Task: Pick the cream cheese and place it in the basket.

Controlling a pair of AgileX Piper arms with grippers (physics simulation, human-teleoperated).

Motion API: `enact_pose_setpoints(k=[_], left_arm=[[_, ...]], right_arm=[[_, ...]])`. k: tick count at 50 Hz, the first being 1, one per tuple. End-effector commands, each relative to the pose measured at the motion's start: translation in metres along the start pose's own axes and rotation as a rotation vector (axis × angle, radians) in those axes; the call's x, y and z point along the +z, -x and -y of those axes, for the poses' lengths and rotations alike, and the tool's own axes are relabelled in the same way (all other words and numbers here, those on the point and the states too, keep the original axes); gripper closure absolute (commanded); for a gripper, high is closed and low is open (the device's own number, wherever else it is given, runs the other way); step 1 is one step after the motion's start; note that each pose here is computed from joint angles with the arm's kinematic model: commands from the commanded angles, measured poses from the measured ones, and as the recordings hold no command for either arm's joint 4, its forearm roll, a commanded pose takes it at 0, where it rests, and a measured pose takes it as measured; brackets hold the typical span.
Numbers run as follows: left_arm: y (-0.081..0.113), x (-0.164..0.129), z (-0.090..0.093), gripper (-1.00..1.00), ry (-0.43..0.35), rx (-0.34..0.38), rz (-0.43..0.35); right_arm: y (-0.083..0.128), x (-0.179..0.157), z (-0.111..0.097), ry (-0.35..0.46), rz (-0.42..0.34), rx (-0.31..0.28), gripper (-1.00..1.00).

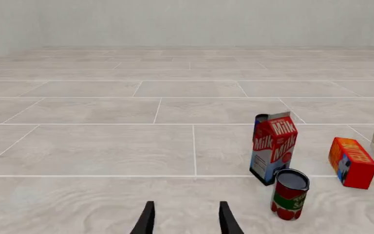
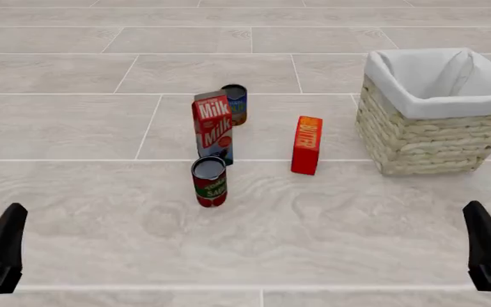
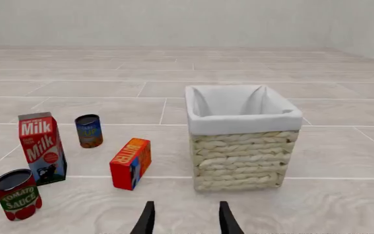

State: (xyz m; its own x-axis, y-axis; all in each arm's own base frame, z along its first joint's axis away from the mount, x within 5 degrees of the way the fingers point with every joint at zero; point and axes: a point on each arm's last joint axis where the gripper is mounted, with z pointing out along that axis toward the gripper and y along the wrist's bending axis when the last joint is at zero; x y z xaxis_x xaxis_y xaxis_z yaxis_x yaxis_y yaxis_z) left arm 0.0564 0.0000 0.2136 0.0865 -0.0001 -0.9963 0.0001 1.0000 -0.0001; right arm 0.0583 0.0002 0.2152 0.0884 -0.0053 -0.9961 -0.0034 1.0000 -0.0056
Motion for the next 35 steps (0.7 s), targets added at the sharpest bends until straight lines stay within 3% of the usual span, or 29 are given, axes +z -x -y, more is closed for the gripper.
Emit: enact_pose_setpoints(k=[1, 15, 24, 29, 32, 35], left_arm=[[0.001, 0.000, 0.000, -1.00, 0.000, 0.000, -0.001], [0.001, 0.000, 0.000, -1.00, 0.000, 0.000, -0.001], [0.001, 0.000, 0.000, -1.00, 0.000, 0.000, -0.001], [0.001, 0.000, 0.000, -1.00, 0.000, 0.000, -0.001], [0.001, 0.000, 0.000, -1.00, 0.000, 0.000, -0.001], [0.001, 0.000, 0.000, -1.00, 0.000, 0.000, -0.001]], right_arm=[[0.006, -0.003, 0.000, -0.008, 0.001, -0.011, -1.00], [0.031, -0.007, 0.001, -0.026, 0.005, -0.022, -1.00], [0.057, -0.012, 0.002, -0.041, 0.003, -0.030, -1.00], [0.064, -0.009, 0.003, -0.053, -0.015, -0.027, -1.00], [0.067, -0.005, 0.004, -0.072, -0.041, -0.069, -1.00], [0.068, 0.000, 0.004, -0.074, -0.085, -0.054, -1.00]])
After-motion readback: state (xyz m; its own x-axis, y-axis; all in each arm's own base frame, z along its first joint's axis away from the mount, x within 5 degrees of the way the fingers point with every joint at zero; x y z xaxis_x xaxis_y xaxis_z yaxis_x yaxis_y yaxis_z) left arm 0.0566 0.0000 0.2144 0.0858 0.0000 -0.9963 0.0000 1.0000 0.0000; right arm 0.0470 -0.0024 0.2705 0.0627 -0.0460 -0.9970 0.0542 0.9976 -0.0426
